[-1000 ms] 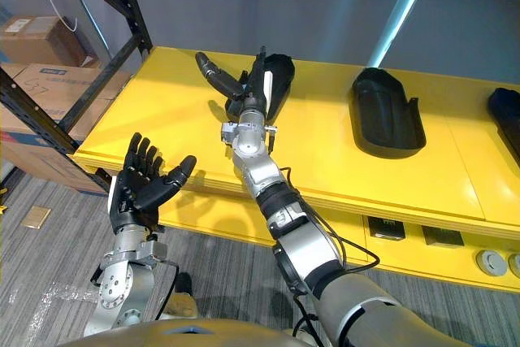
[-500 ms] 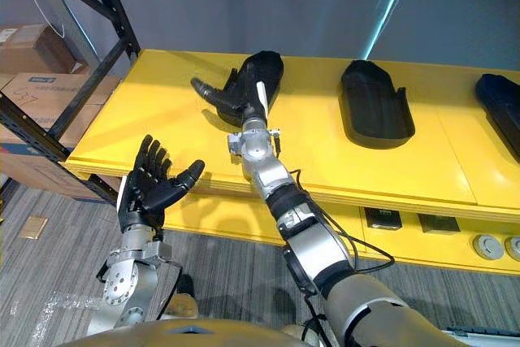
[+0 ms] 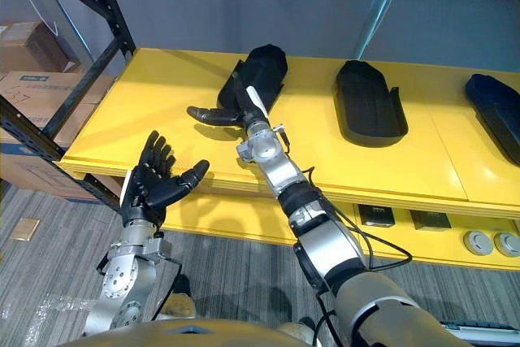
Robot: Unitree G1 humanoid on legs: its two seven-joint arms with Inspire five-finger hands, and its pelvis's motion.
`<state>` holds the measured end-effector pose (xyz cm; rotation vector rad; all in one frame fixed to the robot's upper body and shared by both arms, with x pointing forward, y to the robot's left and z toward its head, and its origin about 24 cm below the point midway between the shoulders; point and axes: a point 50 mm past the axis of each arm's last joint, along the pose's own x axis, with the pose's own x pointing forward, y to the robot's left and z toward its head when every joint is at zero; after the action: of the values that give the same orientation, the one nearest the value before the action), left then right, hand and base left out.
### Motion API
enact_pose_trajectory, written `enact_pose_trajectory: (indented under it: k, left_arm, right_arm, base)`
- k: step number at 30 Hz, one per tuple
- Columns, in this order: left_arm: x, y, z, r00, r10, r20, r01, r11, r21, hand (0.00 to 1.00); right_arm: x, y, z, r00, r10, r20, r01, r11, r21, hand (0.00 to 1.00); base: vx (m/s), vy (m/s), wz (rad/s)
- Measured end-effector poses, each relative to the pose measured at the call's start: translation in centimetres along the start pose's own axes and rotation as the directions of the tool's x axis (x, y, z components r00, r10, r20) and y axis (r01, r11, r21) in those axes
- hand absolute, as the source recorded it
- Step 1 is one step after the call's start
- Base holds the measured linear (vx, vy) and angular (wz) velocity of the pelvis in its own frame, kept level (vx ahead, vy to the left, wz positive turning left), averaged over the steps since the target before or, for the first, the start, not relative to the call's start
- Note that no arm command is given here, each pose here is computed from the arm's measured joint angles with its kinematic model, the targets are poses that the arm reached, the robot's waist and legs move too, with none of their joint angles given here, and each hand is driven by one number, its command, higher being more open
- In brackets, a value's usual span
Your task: Walk over and take three plastic housings, then place them on the shelf
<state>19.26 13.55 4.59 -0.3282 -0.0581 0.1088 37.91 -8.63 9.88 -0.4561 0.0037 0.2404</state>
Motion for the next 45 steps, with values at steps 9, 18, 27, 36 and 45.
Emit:
enact_pose_trajectory:
  k: [9,18,27,36,45]
  left_arm:
    - [0.6,0.7,0.5,1.0,0.004,0.027,-0.005,1.0,0.017,1.0]
    - [0.7,1.0,0.7,0.999,0.013,0.033,-0.014,1.0,0.024,1.0]
    - [1.4,1.0,0.8,0.999,0.007,0.045,-0.008,0.999,0.031,1.0]
    - [1.4,1.2,0.6,0.999,0.014,0.035,-0.015,0.999,0.039,1.0]
    - [1.4,1.1,0.5,0.999,0.015,0.034,-0.016,0.999,0.039,1.0]
  right_arm:
    - [-0.3,-2.8,-0.8,0.997,0.075,0.0,-0.074,0.986,-0.151,1.0]
    - [-1.3,-6.9,-1.7,0.989,0.134,-0.057,-0.146,0.916,-0.373,1.0]
    - [-2.2,-8.4,-1.2,0.969,0.236,-0.072,-0.235,0.798,-0.555,1.0]
    - [-2.5,-7.7,-0.5,0.942,0.331,-0.056,-0.297,0.741,-0.603,1.0]
    - [-2.4,-5.1,0.7,0.901,0.433,-0.022,-0.363,0.725,-0.586,1.0]
  base:
    - [0.0,0.0,0.0]
    - [0.0,0.0,-0.02]
    - [0.0,0.004,-0.07]
    - [0.0,0.0,0.0]
    - [0.0,0.002,-0.03]
